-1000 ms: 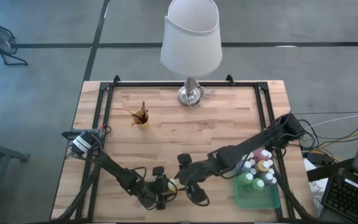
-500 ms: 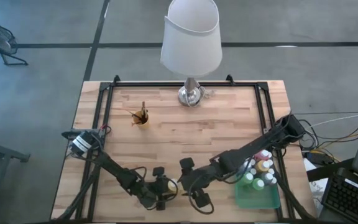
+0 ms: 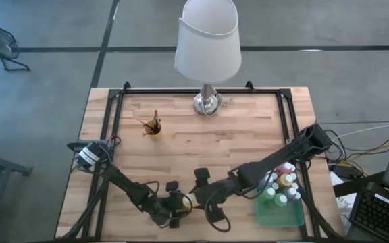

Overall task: Pick & Place Paint Supplies
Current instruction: Put the yellow paint bottle into the green bin

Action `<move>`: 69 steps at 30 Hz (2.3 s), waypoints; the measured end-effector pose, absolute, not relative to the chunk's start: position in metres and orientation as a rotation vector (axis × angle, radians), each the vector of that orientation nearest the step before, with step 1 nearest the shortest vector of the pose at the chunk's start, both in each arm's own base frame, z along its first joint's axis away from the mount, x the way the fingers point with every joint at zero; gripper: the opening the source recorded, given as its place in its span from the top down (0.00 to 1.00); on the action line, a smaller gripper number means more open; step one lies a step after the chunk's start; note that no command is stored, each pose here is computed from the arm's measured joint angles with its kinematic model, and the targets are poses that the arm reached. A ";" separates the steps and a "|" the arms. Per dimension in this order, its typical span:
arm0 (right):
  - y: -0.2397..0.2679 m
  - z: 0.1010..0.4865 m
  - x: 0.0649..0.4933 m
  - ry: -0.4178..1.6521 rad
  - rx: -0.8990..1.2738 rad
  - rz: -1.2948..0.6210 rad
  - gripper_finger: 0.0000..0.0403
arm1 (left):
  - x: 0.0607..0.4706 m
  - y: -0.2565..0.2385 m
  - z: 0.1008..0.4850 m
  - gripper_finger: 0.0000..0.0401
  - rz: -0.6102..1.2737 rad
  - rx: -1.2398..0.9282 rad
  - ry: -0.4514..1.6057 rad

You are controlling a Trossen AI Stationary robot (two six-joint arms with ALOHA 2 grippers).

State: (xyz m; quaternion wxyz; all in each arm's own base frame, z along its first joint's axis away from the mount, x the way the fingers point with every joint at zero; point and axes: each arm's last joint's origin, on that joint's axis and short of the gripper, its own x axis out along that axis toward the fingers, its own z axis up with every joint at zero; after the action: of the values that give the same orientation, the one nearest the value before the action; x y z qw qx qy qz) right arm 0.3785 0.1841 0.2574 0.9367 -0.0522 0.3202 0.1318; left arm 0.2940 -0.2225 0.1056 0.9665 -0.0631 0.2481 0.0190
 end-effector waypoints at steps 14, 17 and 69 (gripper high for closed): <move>0.183 0.256 0.380 0.658 -0.096 0.276 0.40 | 0.294 -0.222 0.106 0.42 0.033 -0.124 0.499; 0.183 0.256 0.380 0.658 -0.109 0.287 0.41 | 0.295 -0.224 0.107 0.42 0.012 -0.122 0.499; 0.184 0.257 0.380 0.646 -0.099 0.288 0.72 | 0.316 -0.225 0.126 0.39 0.031 -0.071 0.437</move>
State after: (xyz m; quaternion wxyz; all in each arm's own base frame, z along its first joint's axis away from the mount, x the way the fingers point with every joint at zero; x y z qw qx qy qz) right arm 0.3805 0.1838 0.2566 0.9369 -0.0485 0.3160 0.1412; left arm 0.3158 -0.2247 0.1264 0.9755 -0.0352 0.2167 0.0152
